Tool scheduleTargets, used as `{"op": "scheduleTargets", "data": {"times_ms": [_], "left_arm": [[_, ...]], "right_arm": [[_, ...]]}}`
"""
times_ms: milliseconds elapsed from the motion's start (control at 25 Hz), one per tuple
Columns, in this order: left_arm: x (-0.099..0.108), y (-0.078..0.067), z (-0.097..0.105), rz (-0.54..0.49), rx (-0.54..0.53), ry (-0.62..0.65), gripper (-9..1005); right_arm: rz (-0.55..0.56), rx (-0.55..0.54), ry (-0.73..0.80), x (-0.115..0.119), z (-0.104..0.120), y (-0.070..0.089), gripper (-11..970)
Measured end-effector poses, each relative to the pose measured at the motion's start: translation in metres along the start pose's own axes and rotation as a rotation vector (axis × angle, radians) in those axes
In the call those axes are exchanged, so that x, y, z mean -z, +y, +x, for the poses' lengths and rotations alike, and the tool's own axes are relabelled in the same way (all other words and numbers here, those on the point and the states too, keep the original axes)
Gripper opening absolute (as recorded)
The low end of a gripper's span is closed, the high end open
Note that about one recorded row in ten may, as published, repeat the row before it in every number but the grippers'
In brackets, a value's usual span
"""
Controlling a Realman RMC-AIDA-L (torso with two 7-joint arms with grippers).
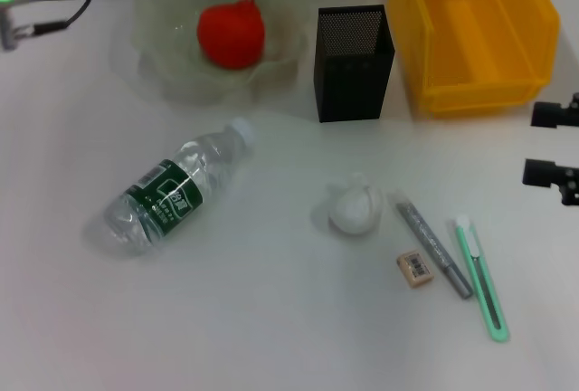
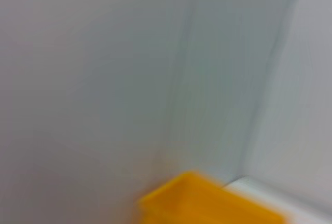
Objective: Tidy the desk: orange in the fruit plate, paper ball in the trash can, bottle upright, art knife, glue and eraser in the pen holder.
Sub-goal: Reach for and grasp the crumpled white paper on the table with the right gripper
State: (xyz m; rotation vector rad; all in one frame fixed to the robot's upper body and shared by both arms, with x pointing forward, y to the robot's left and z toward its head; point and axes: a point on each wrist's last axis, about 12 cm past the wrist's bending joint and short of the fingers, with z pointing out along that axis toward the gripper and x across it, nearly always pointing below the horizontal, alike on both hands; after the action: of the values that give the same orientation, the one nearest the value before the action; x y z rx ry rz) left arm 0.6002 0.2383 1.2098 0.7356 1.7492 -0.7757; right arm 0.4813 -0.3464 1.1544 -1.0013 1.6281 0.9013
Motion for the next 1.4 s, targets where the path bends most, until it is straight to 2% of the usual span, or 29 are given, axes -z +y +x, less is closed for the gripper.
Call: {"op": "scheduleTargets", "data": {"times_ms": [120,160,200,240,360,400,440,560,600,640,720,760,800,840,960,1000,1040,1200,1400], "left_arm": [[0.012,-0.003,0.004,0.046,0.021,-0.028,659],[0.026,-0.007,0.009,0.105,0.036,-0.063,684],[0.056,-0.017,0.029,0.23,0.047,-0.116,848],[0.062,-0.019,0.033,0.248,0.048,-0.122,847],[0.085,-0.027,0.05,0.296,0.05,-0.132,843],[0.099,-0.031,0.061,0.312,0.038,-0.133,842],[0.099,-0.031,0.061,0.312,0.038,-0.133,841],[0.116,-0.037,0.076,0.32,0.017,-0.138,839],[0.125,-0.041,0.088,0.32,0.002,-0.144,839],[0.125,-0.041,0.088,0.32,0.002,-0.144,838],[0.13,-0.043,0.094,0.318,-0.001,-0.148,837],[0.134,-0.044,0.101,0.317,-0.003,-0.15,836],[0.136,-0.045,0.106,0.318,-0.003,-0.15,835],[0.136,-0.045,0.106,0.318,-0.003,-0.15,835],[0.143,-0.048,0.122,0.316,0.018,-0.154,833],[0.145,-0.048,0.124,0.313,0.026,-0.155,832],[0.145,-0.048,0.126,0.313,0.032,-0.155,832],[0.146,-0.045,0.126,0.316,0.038,-0.152,829],[0.144,-0.044,0.124,0.318,0.033,-0.152,826]], "right_arm": [[-0.047,-0.016,0.072,-0.011,-0.023,-0.004,707],[-0.062,-0.018,0.098,-0.016,-0.03,-0.005,707],[-0.09,-0.027,0.178,-0.028,-0.048,-0.007,707],[-0.09,-0.027,0.178,-0.028,-0.048,-0.007,710],[-0.119,-0.024,0.31,-0.048,-0.072,-0.007,717],[-0.134,-0.019,0.431,-0.063,-0.086,-0.005,720],[-0.134,-0.019,0.431,-0.063,-0.086,-0.005,722],[-0.141,0.022,0.625,-0.088,-0.104,-0.001,730],[-0.134,0.045,0.73,-0.106,-0.113,0.001,732],[-0.134,0.045,0.73,-0.106,-0.113,0.001,735],[-0.12,0.068,0.807,-0.123,-0.121,0.002,740],[-0.106,0.076,0.841,-0.131,-0.124,0.003,742],[-0.055,0.088,0.901,-0.149,-0.127,0.005,745],[-0.055,0.088,0.901,-0.149,-0.127,0.005,747],[0.021,0.098,0.953,-0.174,-0.125,0.006,755],[0.031,0.093,0.976,-0.19,-0.12,0.008,757],[0.031,0.093,0.976,-0.19,-0.12,0.008,760],[0.065,0.08,1.045,-0.225,-0.099,0.01,770],[0.117,0.096,1.091,-0.246,-0.084,0.011,782]]}}
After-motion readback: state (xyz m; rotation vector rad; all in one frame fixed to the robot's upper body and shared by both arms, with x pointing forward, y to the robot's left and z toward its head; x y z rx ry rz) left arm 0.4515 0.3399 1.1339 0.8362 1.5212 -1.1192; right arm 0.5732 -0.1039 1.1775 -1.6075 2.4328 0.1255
